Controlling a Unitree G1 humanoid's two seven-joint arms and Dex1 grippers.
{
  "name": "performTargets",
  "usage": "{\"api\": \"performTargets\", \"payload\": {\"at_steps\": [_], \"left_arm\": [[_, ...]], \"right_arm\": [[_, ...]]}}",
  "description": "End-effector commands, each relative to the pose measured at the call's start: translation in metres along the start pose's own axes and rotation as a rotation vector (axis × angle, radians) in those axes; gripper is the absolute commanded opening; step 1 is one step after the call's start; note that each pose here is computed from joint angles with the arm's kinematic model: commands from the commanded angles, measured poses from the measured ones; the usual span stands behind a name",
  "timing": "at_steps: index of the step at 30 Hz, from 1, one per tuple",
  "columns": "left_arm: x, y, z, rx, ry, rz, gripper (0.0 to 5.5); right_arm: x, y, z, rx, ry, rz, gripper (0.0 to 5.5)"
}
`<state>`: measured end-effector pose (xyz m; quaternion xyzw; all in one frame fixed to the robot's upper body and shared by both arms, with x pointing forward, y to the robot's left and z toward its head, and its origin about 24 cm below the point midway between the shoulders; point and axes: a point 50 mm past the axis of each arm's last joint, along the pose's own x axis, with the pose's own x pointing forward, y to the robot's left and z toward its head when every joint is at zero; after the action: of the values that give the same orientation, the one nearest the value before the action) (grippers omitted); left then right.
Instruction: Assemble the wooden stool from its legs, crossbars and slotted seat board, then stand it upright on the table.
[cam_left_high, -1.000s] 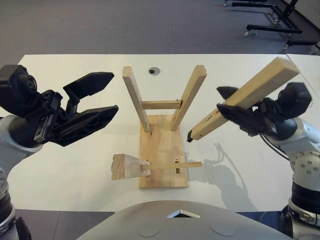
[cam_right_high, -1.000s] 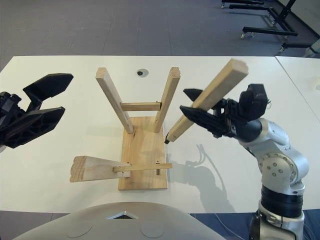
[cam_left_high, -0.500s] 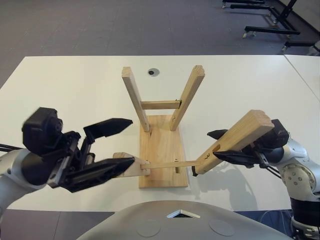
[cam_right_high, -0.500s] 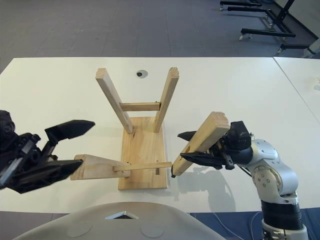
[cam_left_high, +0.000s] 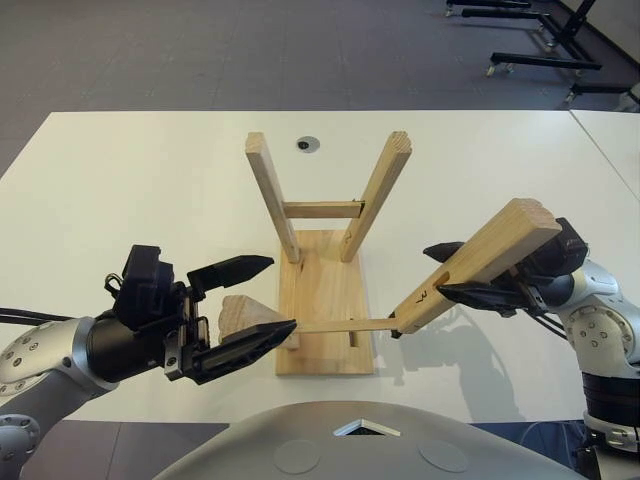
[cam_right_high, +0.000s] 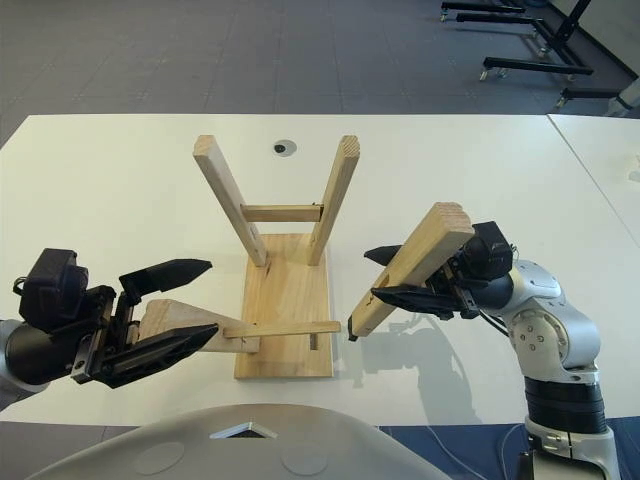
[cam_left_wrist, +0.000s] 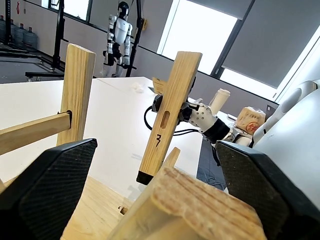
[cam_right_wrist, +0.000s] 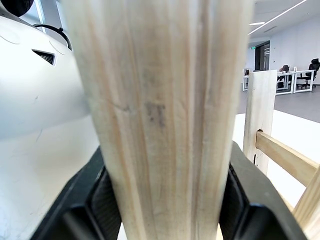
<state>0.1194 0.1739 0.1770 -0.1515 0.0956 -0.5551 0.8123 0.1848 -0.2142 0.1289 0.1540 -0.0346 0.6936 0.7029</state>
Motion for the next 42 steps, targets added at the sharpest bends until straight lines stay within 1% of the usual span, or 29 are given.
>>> {"api": "performTargets", "payload": {"at_steps": [1, 7, 11, 15, 22, 27, 42], "left_arm": [[-0.005, 0.008, 0.005, 0.026, 0.012, 0.014, 4.35], [-0.006, 0.013, 0.011, 0.015, 0.022, -0.042, 4.35], [-0.005, 0.017, 0.018, 0.02, 0.028, -0.076, 4.35], [-0.006, 0.022, 0.023, 0.015, 0.042, -0.102, 4.35], [-0.007, 0.032, 0.028, -0.019, 0.055, -0.134, 4.35], [-0.009, 0.037, 0.028, -0.034, 0.074, -0.134, 4.35], [-0.009, 0.044, 0.029, -0.034, 0.102, -0.146, 4.35]], "right_arm": [[0.004, 0.002, -0.002, -0.057, -0.019, 0.005, 2.12], [0.024, 0.008, -0.02, -0.084, -0.102, -0.008, 2.12], [0.033, 0.019, -0.036, -0.119, -0.115, 0.001, 2.12], [0.036, 0.02, -0.045, -0.16, -0.118, -0.013, 2.12], [0.056, 0.023, -0.04, -0.165, -0.126, -0.009, 2.12], [0.052, 0.028, -0.049, -0.136, -0.078, -0.023, 2.12], [0.053, 0.035, -0.064, -0.122, -0.017, -0.078, 2.12]]}}
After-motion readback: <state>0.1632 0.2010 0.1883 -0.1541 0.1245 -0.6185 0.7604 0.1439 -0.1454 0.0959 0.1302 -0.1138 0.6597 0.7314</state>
